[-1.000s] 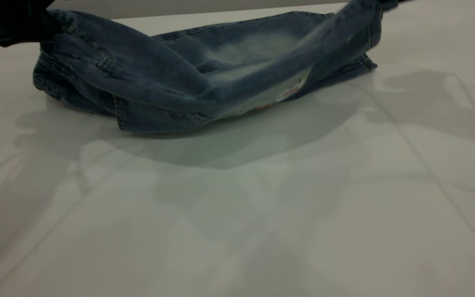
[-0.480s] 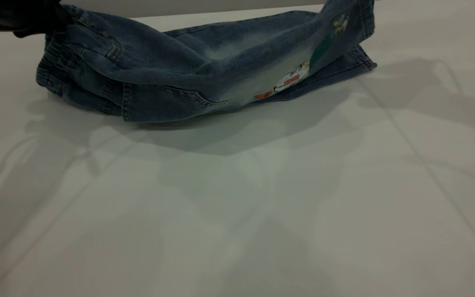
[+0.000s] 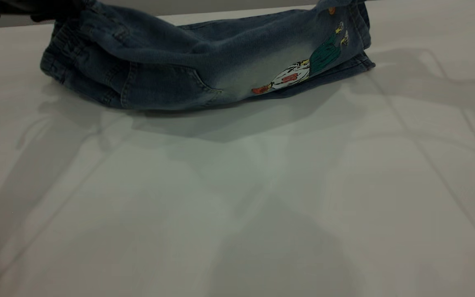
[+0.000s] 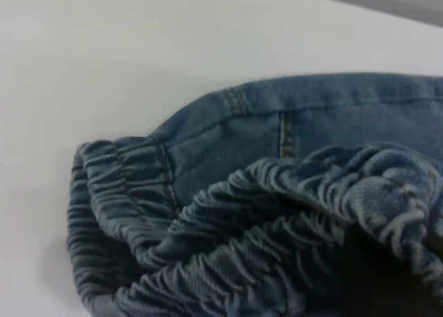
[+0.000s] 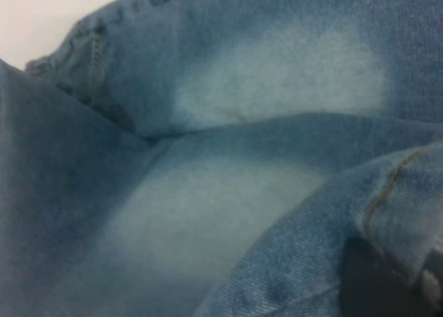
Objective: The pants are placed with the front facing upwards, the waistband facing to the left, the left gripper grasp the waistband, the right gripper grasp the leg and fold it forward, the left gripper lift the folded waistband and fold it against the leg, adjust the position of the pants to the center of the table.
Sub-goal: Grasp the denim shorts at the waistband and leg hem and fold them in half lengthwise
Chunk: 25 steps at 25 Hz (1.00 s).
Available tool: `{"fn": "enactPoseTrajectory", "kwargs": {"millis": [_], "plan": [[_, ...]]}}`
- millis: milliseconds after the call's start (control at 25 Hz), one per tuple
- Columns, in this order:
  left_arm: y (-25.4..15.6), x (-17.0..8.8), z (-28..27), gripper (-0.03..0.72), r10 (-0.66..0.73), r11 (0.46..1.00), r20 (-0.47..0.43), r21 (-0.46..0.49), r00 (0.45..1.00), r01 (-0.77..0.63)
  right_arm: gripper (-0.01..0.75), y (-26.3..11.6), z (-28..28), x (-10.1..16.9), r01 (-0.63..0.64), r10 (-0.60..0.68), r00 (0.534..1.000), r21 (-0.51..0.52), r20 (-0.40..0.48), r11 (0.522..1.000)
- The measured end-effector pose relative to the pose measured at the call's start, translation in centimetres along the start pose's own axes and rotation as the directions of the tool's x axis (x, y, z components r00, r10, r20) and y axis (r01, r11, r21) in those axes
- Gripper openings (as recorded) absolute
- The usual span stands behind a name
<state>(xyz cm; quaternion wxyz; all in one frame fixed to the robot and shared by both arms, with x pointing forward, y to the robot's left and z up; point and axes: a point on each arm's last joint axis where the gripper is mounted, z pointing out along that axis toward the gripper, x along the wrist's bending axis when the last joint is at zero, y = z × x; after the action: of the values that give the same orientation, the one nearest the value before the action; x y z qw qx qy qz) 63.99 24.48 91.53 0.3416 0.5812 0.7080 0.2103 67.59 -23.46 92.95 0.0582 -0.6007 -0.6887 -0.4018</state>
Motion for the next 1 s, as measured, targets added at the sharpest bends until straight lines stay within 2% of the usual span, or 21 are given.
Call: {"fn": "enactPoseTrajectory", "kwargs": {"millis": [240,720,1000], "plan": [[0.7,0.4,1.5,0.075,0.012,1.000,-0.015,0.020,1.000,-0.012,0.018,1.0,0.8,-0.7,0.016,-0.016,1.000,0.015,0.022,1.000],[1.8,1.8,4.1,0.075,-0.016,1.000,-0.043,0.024,0.999,0.017,0.018,2.6,3.3,-2.5,0.034,-0.034,0.999,0.005,0.012,0.999],[2.7,1.5,5.5,0.075,-0.015,1.000,-0.039,0.022,0.999,0.016,0.018,3.3,4.3,-3.2,0.046,-0.046,0.999,-0.007,0.013,0.999]]}}
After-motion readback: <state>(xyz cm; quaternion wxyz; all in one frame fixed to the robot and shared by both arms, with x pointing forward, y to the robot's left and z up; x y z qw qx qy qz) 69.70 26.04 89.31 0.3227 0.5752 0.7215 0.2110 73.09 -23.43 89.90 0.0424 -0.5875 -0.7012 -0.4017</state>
